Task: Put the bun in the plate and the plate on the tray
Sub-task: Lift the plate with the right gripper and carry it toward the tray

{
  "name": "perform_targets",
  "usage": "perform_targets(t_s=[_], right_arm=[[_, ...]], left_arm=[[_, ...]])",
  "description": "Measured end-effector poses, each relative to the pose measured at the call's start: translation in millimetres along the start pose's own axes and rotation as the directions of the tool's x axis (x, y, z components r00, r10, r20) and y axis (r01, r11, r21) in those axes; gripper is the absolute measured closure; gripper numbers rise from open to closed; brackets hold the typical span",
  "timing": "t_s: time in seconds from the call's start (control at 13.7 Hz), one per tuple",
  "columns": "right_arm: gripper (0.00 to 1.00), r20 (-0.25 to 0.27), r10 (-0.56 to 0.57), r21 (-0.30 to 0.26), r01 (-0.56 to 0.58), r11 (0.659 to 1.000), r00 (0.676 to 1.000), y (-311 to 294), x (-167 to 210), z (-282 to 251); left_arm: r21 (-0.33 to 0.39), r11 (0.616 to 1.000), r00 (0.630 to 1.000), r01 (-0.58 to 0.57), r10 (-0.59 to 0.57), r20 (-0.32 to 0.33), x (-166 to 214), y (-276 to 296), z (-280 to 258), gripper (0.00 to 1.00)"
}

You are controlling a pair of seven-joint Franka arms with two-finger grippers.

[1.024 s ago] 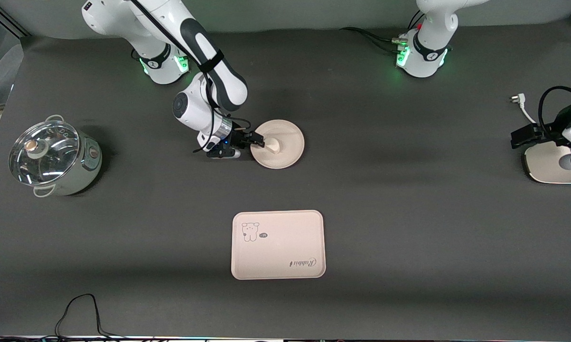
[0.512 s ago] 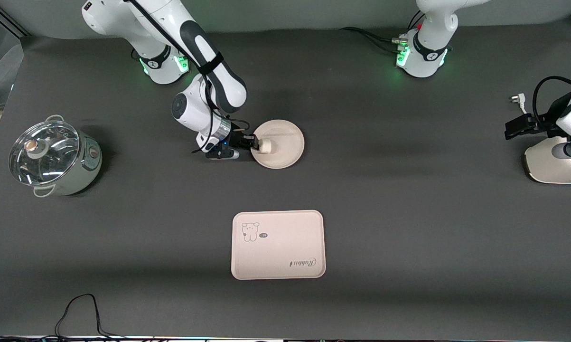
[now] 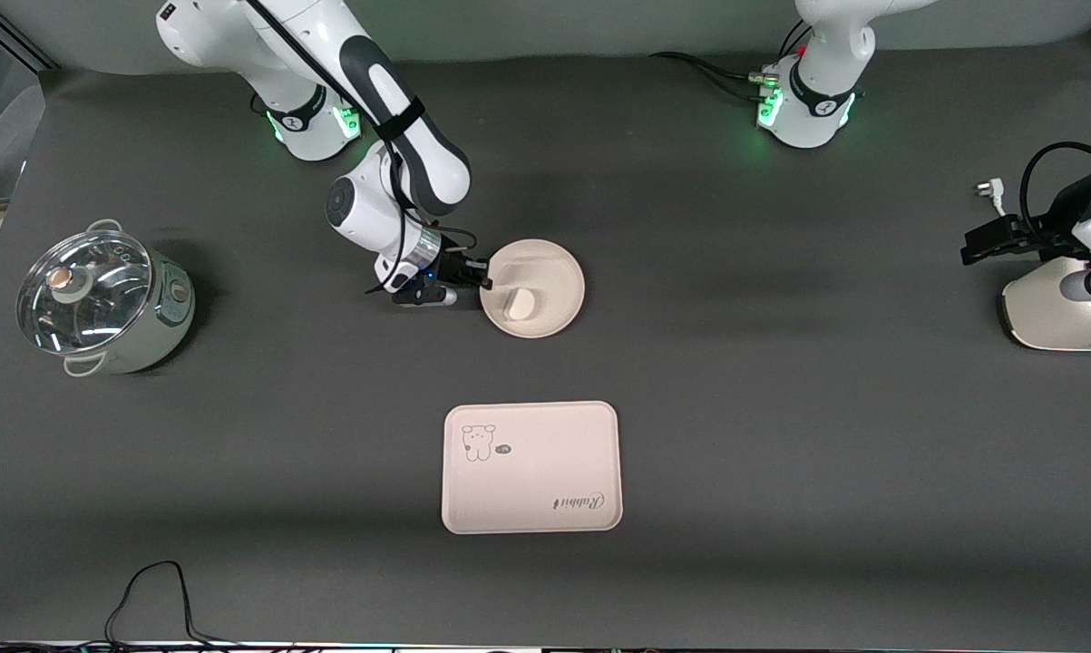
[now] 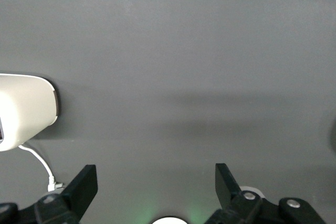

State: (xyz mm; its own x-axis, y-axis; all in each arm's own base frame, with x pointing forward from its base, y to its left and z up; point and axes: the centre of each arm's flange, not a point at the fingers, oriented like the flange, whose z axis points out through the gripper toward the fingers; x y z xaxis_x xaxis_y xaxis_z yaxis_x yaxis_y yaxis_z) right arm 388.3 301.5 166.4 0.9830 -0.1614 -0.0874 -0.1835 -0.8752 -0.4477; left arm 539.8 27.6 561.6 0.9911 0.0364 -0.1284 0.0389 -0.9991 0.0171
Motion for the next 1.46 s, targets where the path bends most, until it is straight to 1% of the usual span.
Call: perform_targets(t_s=[0.15, 0.44, 0.59, 0.73, 0.8, 0.88, 1.02, 1.1, 1.17, 1.24, 1.46], right_arm=[[0.94, -0.009, 0.001, 0.007, -0.001, 1.0, 1.0, -2, 3, -5], [0.94, -0.047, 0.014, 0.033, -0.012, 0.999, 0.999, -4, 19, -25], [0.94, -0.045, 0.01, 0.056, -0.008, 0.998, 0.999, -7, 26, -37], [0.94, -0.024, -0.019, 0.061, 0.021, 0.998, 1.0, -9, 37, -51], [0.94, 0.002, -0.032, 0.048, 0.031, 0.998, 1.0, -9, 45, -61], [0.94, 0.03, -0.038, 0.021, 0.037, 0.999, 0.999, -12, 57, -75], [0.94, 0.071, -0.044, -0.02, 0.046, 0.999, 0.997, -26, 81, -112], [0.94, 0.092, -0.045, -0.019, 0.047, 0.999, 0.995, -35, 93, -132], [0.94, 0.115, -0.046, -0.003, 0.047, 0.999, 0.992, -44, 106, -155], [0.94, 0.128, -0.052, 0.015, 0.05, 0.999, 0.99, -52, 120, -180], [0.94, 0.114, -0.065, 0.036, 0.061, 0.997, 0.991, -74, 154, -240]], left_arm=[[-0.002, 1.0, 1.0, 0.0, 0.0, -0.001, 0, 0, 0, 0.0], [-0.007, 1.0, 1.0, 0.022, -0.022, -0.004, 0, -12, -1, 0.0], [-0.008, 1.0, 1.0, 0.027, -0.027, -0.005, 0, -14, -1, 0.0], [-0.008, 0.999, 1.0, 0.031, -0.031, -0.007, 0, -16, -2, 0.0], [-0.008, 0.999, 0.999, 0.032, -0.032, -0.008, 0, -17, -2, 0.0], [-0.008, 0.999, 0.999, 0.032, -0.032, -0.007, -1, -18, -3, 0.0], [-0.008, 0.999, 0.999, 0.032, -0.032, 0.008, -3, -18, -3, 0.0], [-0.008, 1.0, 0.999, 0.03, -0.03, 0.019, -5, -17, -2, 0.0], [-0.008, 1.0, 0.999, 0.029, -0.028, 0.028, -6, -16, -1, 0.0], [-0.008, 1.0, 0.999, 0.027, -0.027, 0.03, -6, -15, -1, 0.0], [-0.008, 1.0, 0.999, 0.019, -0.019, 0.029, -5, -12, 0, 0.0]])
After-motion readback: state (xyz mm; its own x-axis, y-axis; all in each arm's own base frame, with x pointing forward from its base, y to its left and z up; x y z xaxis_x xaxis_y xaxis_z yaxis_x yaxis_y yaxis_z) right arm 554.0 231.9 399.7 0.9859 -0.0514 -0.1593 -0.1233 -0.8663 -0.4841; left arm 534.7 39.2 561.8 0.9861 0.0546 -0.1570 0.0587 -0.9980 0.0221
